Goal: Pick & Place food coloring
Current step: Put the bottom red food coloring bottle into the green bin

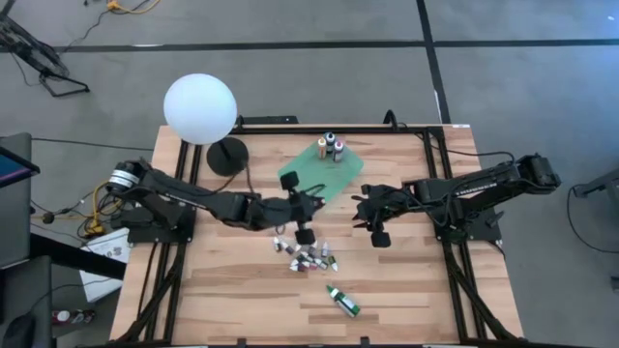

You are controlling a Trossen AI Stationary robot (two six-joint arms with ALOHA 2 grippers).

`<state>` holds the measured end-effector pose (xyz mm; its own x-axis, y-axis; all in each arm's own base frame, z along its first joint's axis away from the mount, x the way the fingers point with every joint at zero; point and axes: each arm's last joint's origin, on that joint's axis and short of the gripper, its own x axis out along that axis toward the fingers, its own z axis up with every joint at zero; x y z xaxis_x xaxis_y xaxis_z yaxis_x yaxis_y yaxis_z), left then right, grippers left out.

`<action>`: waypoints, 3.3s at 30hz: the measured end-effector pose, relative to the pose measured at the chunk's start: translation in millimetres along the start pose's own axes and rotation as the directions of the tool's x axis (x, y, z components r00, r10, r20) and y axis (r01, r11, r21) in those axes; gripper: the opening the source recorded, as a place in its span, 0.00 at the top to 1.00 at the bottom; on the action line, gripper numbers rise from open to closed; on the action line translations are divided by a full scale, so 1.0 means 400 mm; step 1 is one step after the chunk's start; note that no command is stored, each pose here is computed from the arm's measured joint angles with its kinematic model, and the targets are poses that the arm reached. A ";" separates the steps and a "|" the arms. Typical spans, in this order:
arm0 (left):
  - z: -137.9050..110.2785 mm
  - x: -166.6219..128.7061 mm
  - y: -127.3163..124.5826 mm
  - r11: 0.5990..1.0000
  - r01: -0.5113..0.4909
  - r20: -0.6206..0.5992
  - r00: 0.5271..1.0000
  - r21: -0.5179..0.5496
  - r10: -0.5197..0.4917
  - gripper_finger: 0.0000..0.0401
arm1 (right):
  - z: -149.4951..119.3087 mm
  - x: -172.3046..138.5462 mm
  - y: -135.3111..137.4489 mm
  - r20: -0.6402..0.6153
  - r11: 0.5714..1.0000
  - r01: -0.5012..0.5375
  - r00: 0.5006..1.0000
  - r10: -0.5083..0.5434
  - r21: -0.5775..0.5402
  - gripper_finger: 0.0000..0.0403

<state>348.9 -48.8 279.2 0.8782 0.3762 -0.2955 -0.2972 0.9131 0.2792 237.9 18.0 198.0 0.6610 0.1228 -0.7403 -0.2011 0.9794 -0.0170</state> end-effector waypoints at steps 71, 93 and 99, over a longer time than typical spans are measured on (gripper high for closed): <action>-0.365 0.232 0.241 0.887 -0.237 0.206 0.918 -0.398 0.338 0.89 | 0.019 -0.001 -0.011 0.081 0.999 0.021 0.996 -0.019 -0.025 0.76; -0.378 0.256 0.300 0.864 -0.305 0.121 0.917 -0.402 0.380 0.89 | 0.018 -0.001 -0.011 0.082 0.999 0.022 0.996 -0.019 -0.033 0.76; -0.379 0.256 0.302 0.866 -0.301 0.121 0.919 -0.399 0.375 0.89 | 0.019 -0.001 -0.011 0.083 0.999 0.022 0.996 -0.019 -0.033 0.76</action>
<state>346.0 123.8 144.0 0.7408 0.6694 -0.0563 -0.6715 0.7402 -0.0339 244.0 14.9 203.2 0.7222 0.1165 -0.6818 -0.2100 0.9761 -0.0556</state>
